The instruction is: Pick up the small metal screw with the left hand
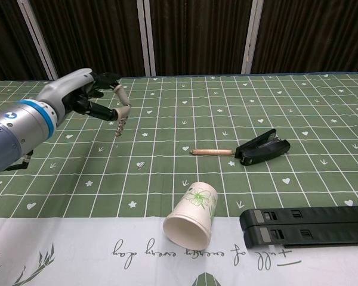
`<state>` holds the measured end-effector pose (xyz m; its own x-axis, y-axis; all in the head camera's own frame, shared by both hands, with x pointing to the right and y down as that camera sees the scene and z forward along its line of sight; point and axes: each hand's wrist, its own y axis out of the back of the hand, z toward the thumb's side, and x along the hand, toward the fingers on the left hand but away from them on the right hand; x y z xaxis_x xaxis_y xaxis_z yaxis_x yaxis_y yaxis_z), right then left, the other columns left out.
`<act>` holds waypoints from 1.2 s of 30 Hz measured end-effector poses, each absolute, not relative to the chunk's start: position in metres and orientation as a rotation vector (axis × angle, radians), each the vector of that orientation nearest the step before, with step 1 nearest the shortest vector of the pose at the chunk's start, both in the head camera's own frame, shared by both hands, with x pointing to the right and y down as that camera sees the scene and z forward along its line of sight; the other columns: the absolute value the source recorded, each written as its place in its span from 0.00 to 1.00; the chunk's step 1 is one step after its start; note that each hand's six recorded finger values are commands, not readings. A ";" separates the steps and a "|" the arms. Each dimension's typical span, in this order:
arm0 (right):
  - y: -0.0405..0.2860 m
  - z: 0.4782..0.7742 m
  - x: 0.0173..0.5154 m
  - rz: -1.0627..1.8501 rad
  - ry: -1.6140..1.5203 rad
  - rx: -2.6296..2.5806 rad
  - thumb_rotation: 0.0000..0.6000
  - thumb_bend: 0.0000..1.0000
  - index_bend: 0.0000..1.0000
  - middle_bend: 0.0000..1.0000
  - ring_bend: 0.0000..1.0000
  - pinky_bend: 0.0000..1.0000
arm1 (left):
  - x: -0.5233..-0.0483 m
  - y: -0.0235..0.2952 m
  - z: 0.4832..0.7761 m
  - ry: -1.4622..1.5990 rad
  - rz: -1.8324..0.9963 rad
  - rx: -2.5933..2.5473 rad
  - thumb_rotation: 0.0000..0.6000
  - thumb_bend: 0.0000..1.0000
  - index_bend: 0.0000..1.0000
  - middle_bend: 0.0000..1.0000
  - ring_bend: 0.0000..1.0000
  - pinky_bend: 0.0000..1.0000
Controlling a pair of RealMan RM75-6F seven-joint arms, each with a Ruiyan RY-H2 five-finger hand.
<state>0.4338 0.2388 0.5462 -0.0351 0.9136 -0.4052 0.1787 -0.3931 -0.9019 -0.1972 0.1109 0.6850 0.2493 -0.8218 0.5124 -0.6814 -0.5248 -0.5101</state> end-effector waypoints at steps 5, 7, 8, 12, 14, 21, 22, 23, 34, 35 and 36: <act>0.239 0.547 0.434 1.484 -1.167 -1.613 1.00 0.04 0.11 0.00 0.00 0.03 | -0.187 0.115 0.692 1.417 -1.104 -2.381 1.00 0.37 0.58 0.00 0.00 0.00; 0.239 0.547 0.433 1.483 -1.163 -1.612 1.00 0.04 0.11 0.00 0.00 0.03 | -0.185 0.117 0.695 1.425 -1.101 -2.390 1.00 0.37 0.58 0.00 0.00 0.00; 0.239 0.547 0.433 1.481 -1.161 -1.613 1.00 0.04 0.11 0.00 0.00 0.03 | -0.184 0.118 0.697 1.431 -1.102 -2.395 1.00 0.37 0.59 0.00 0.00 0.00; 0.239 0.547 0.432 1.477 -1.158 -1.616 1.00 0.04 0.11 0.00 0.00 0.03 | -0.182 0.121 0.706 1.460 -1.124 -2.416 1.00 0.37 0.59 0.00 0.00 0.00; 0.239 0.546 0.432 1.476 -1.160 -1.617 1.00 0.04 0.11 0.00 0.00 0.03 | -0.181 0.122 0.709 1.465 -1.132 -2.416 1.00 0.37 0.59 0.00 0.00 0.00; 0.239 0.546 0.432 1.474 -1.159 -1.620 1.00 0.04 0.11 0.00 0.00 0.03 | -0.172 0.127 0.713 1.460 -1.132 -2.437 1.00 0.37 0.58 0.00 0.00 0.00; 0.239 0.546 0.432 1.474 -1.159 -1.621 1.00 0.04 0.11 0.00 0.00 0.03 | -0.171 0.127 0.713 1.455 -1.128 -2.439 1.00 0.37 0.59 0.00 0.00 0.00; 0.239 0.547 0.432 1.474 -1.159 -1.621 1.00 0.04 0.11 0.00 0.00 0.03 | -0.170 0.128 0.713 1.452 -1.126 -2.440 1.00 0.37 0.59 0.00 0.00 0.00; 0.239 0.547 0.432 1.478 -1.159 -1.626 1.00 0.04 0.11 0.00 0.00 0.03 | -0.173 0.128 0.721 1.448 -1.145 -2.426 1.00 0.37 0.58 0.00 0.00 0.00; 0.239 0.547 0.432 1.478 -1.160 -1.625 1.00 0.04 0.11 0.00 0.00 0.03 | -0.172 0.129 0.722 1.444 -1.148 -2.428 1.00 0.37 0.58 0.00 0.00 0.00; 0.239 0.547 0.432 1.479 -1.160 -1.624 1.00 0.04 0.11 0.00 0.00 0.03 | -0.172 0.129 0.723 1.438 -1.151 -2.430 1.00 0.37 0.58 0.00 0.00 0.00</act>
